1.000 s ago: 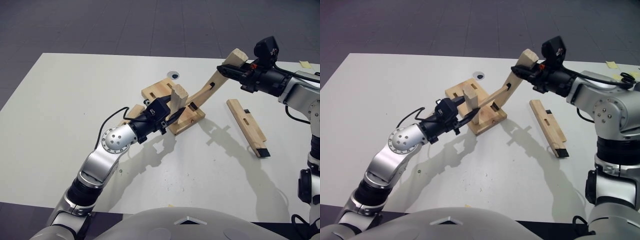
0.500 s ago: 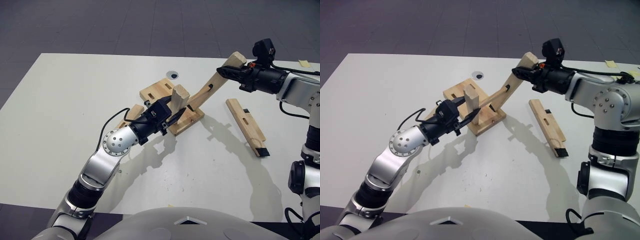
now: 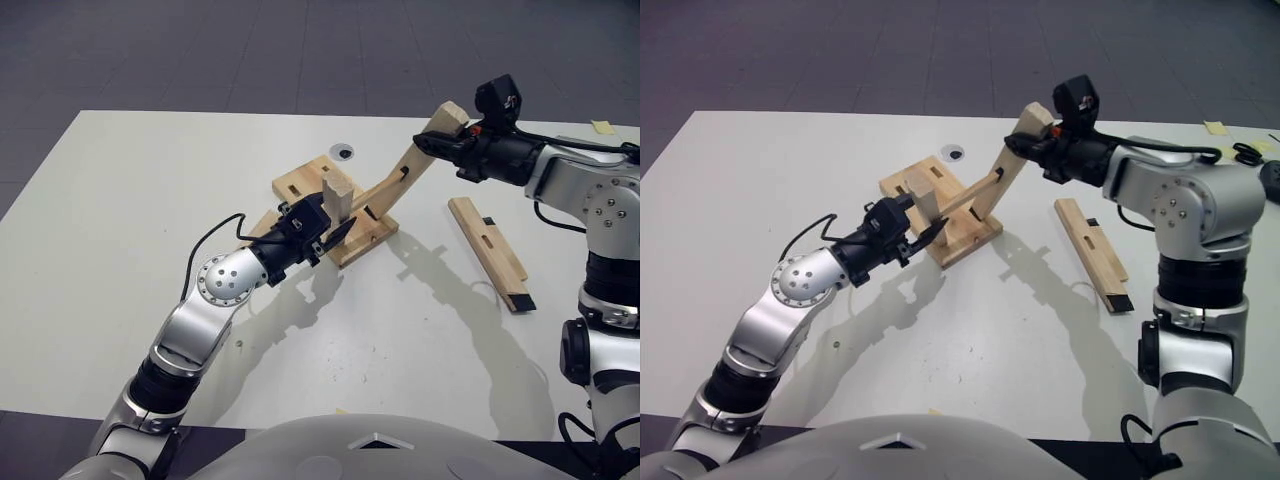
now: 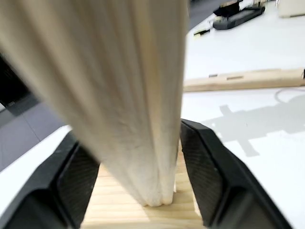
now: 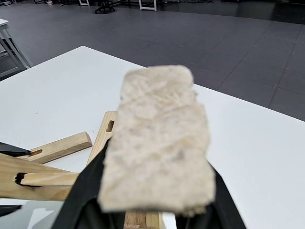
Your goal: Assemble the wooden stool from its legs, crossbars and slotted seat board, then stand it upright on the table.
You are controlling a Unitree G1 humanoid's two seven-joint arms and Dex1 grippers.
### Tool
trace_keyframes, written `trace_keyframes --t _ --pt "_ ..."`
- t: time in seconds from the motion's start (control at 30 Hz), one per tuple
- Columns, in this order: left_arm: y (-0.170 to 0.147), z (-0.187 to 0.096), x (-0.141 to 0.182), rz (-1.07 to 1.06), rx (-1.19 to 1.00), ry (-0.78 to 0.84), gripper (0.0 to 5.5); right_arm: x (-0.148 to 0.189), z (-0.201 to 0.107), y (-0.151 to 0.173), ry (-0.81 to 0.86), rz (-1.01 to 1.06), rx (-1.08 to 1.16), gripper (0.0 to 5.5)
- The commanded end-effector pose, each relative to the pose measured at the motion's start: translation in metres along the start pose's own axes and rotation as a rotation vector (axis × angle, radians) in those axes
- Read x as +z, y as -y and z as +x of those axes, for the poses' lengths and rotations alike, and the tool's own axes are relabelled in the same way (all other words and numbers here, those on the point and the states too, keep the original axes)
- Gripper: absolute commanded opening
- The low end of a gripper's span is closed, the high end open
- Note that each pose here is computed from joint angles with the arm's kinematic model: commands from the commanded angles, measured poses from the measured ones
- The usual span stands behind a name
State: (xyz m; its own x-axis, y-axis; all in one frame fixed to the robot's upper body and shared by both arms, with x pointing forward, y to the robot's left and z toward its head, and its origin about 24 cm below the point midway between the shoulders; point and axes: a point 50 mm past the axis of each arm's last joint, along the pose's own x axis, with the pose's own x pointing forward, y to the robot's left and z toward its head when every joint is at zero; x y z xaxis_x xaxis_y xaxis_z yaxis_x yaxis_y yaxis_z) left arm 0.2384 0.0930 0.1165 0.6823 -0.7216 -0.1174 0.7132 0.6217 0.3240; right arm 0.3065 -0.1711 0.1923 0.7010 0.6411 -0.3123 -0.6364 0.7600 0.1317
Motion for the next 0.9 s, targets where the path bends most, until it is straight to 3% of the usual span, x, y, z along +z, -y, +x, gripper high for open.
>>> trace_keyframes --t 0.03,0.17,0.2,0.4,0.57,0.77,0.9 --pt "-0.013 0.001 -0.001 0.003 0.049 -0.017 3.61 -0.031 0.017 0.01 -0.059 0.121 -0.057 1.03" --pt "-0.013 0.002 -0.004 -0.006 0.029 -0.023 4.24 -0.013 0.014 0.014 0.016 0.103 -0.064 1.03" --pt "-0.013 0.003 -0.004 -0.004 0.024 -0.025 4.44 -0.012 0.013 0.013 0.024 0.104 -0.055 1.41" --pt "-0.017 0.005 -0.001 0.004 0.002 -0.017 5.4 -0.006 0.002 0.009 0.127 0.194 0.0 2.38" --pt "-0.028 0.005 0.006 0.001 0.028 0.015 5.4 0.006 -0.01 0.009 0.27 0.349 0.078 3.2" --pt "-0.064 -0.013 0.058 -0.209 0.054 0.286 5.4 0.034 -0.029 0.019 0.464 0.447 0.103 4.17" --pt "-0.08 -0.022 0.073 -0.225 0.086 0.333 5.4 0.046 -0.031 0.026 0.568 0.465 0.037 4.89"
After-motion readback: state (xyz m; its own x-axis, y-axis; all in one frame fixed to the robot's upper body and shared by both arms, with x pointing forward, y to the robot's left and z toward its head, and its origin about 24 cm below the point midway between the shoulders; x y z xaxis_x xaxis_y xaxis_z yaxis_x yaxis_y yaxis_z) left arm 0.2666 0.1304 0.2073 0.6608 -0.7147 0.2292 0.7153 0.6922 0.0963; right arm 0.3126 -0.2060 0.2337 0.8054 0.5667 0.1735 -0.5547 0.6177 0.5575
